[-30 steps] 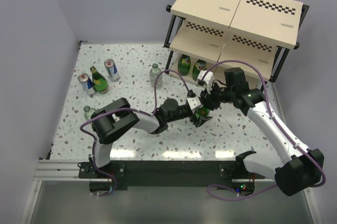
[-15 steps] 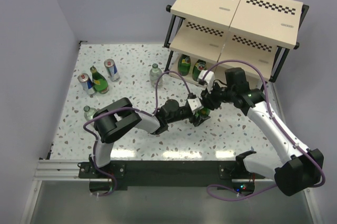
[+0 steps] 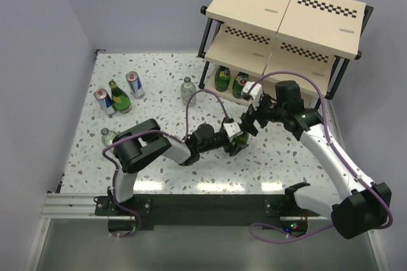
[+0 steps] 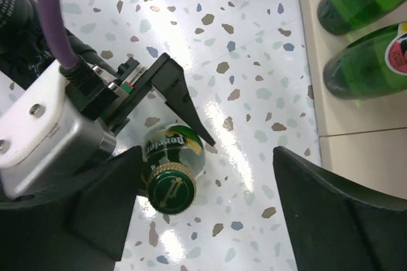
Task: Place and organize the beverage onto the shelf
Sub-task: Pick up the drink from the center of the board.
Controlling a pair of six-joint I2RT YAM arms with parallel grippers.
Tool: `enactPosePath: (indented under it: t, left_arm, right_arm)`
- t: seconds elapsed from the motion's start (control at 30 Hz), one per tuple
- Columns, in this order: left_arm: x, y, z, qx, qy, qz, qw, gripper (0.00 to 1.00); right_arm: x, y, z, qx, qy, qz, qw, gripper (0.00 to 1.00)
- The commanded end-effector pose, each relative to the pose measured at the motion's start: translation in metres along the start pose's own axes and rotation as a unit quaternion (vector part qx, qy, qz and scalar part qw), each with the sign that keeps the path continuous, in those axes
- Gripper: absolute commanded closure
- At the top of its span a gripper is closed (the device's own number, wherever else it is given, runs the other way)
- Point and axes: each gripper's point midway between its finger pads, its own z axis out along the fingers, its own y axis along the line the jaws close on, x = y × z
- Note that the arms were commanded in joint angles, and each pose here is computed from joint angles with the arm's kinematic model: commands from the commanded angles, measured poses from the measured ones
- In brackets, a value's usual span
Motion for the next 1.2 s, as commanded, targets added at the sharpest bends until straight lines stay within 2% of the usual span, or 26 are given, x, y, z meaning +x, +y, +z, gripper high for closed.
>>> enactPosePath:
  t: [0.0,0.07,0.27,0.7,0.77,1.03,1.17]
  left_arm:
    - [-0.047,0.008,0.0,-0.023,-0.078,0.013,0.997,1.0]
    - [-0.05,0.008,-0.001,-0.025,-0.085,0.015,0.996,1.0]
    - [-0.062,0.01,-0.006,-0.031,-0.099,0.018,0.994,1.0]
    - [-0.08,0.023,-0.001,-0.061,-0.119,-0.003,0.991,1.0]
    - [-0.083,0.025,0.001,-0.066,-0.12,-0.006,0.991,1.0]
    - [-0.115,0.042,0.025,-0.095,-0.142,-0.012,0.985,1.0]
    - [-0.128,0.049,0.04,-0.104,-0.152,-0.023,0.983,1.0]
  right_arm:
    - [-0.033,0.0,-0.007,0.005,-0.059,-0.038,0.998,0.09]
    - [-0.033,0.0,-0.007,0.006,-0.058,-0.037,0.998,0.01]
    - [-0.037,-0.005,-0.015,0.019,-0.06,-0.038,0.997,0.01]
    - [-0.048,-0.04,-0.062,0.109,-0.063,-0.029,0.992,0.01]
    - [-0.045,-0.052,-0.068,0.142,-0.054,-0.025,0.988,0.01]
    - [-0.04,-0.097,-0.095,0.281,-0.051,0.03,0.958,0.01]
    - [-0.039,-0.126,-0.116,0.38,-0.062,0.079,0.92,0.01]
